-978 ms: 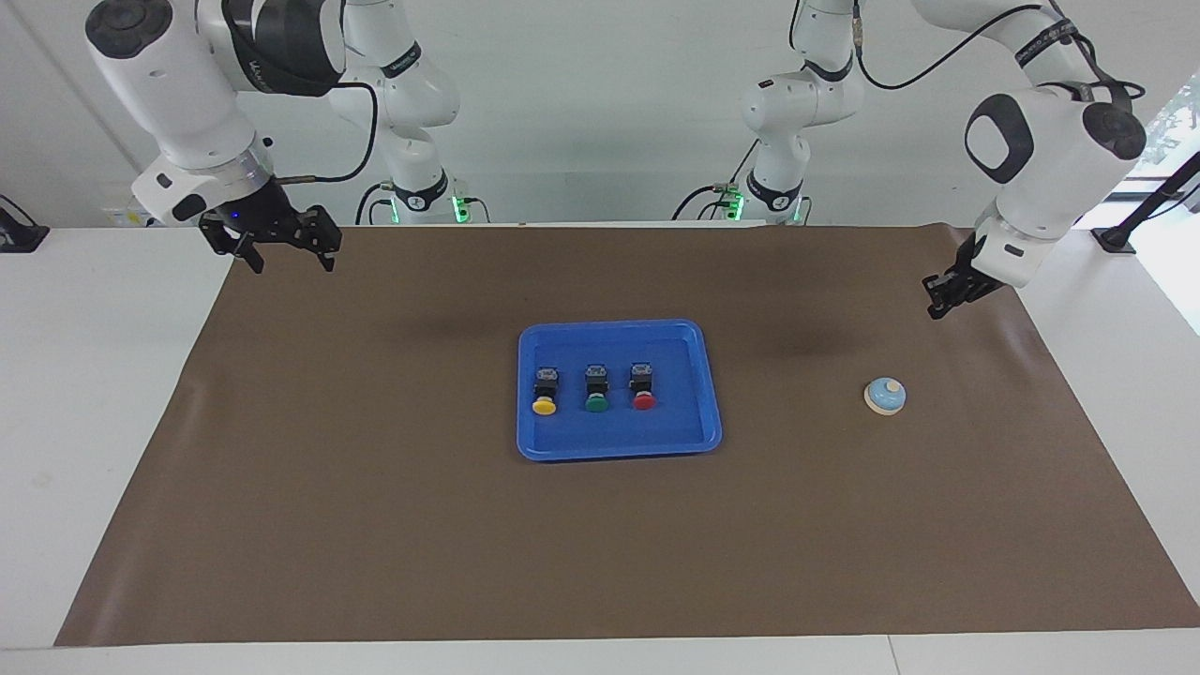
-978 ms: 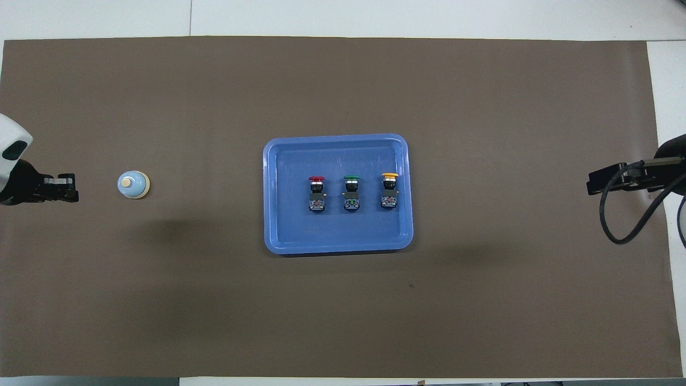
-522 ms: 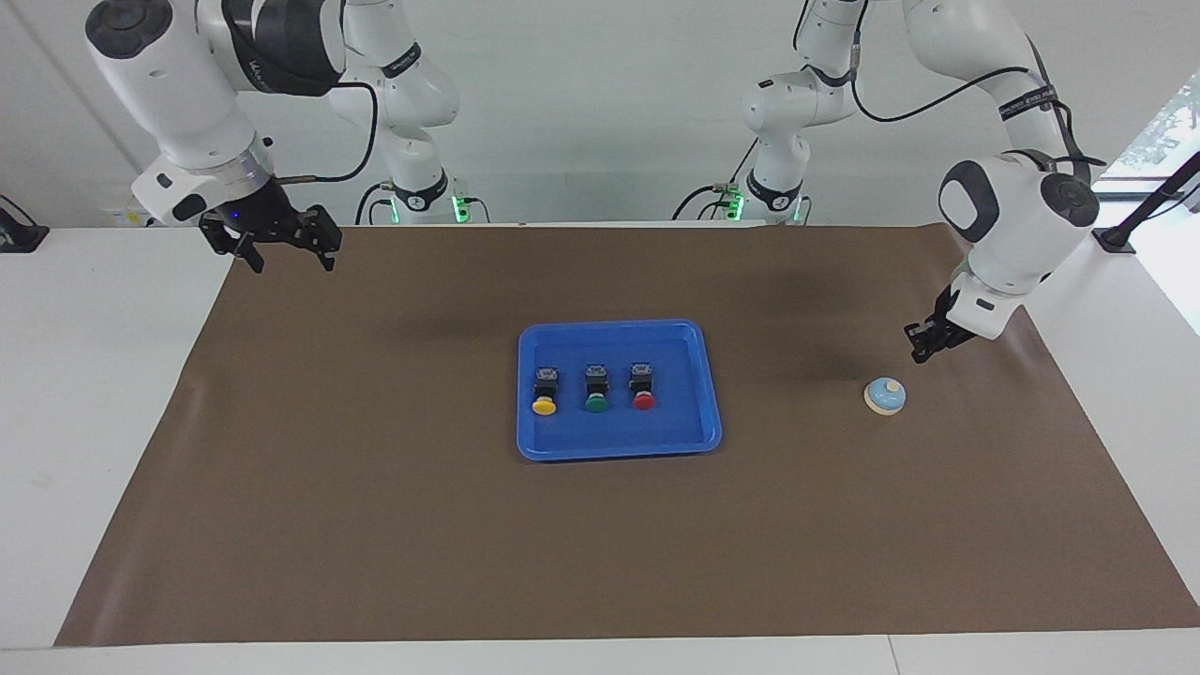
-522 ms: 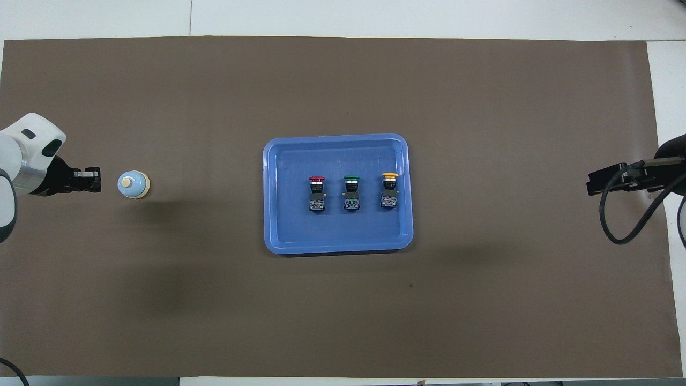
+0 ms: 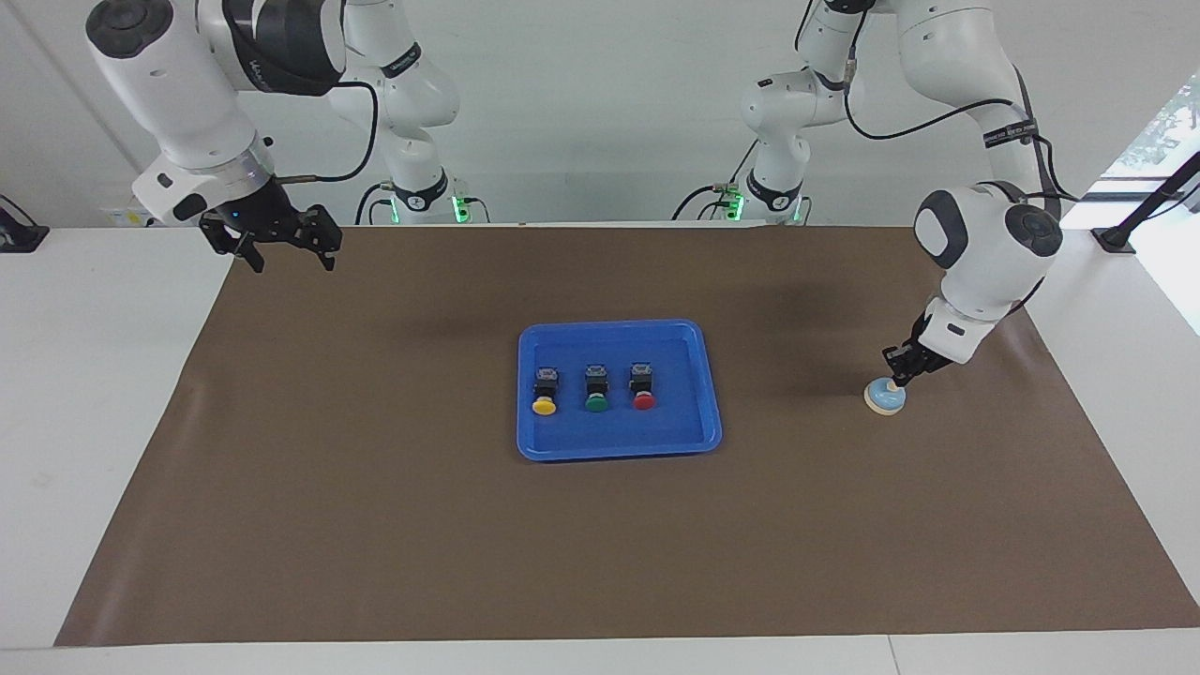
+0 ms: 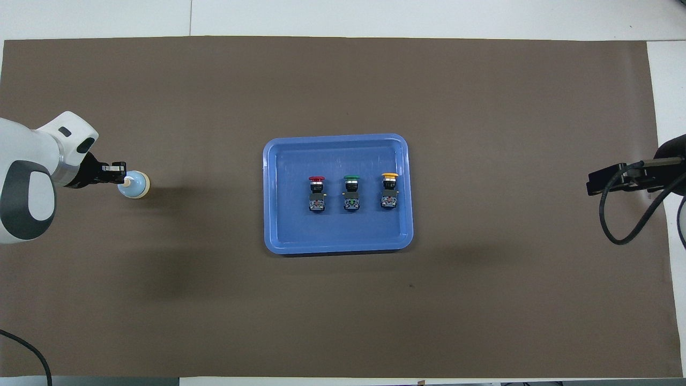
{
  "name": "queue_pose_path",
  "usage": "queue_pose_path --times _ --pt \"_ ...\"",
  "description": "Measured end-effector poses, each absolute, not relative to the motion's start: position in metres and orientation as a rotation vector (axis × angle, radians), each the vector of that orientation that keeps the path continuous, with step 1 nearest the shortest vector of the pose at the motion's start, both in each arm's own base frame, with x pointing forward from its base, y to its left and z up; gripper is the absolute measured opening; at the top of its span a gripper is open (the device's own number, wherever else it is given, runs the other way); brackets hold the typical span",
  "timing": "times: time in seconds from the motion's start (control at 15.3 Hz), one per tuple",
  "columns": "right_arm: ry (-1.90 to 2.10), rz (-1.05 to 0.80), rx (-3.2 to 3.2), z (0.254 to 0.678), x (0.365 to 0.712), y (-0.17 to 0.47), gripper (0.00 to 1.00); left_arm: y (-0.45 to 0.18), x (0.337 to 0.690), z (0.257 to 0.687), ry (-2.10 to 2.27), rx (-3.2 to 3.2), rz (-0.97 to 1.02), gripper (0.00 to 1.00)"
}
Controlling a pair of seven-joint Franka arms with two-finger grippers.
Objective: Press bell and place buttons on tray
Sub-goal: 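Lower the left gripper onto the bell and press it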
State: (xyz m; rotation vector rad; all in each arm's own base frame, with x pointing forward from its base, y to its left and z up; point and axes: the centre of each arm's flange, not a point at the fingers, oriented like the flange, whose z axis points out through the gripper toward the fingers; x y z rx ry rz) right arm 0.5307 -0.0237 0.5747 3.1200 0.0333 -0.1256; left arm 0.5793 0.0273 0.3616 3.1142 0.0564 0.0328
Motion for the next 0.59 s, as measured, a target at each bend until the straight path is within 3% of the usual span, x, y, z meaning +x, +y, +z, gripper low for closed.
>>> queue_pose_path --times 0.59 --pt "0.033 -0.126 3.120 0.575 0.531 -0.024 1.00 0.028 0.575 0.340 0.060 3.113 0.008 0.01"
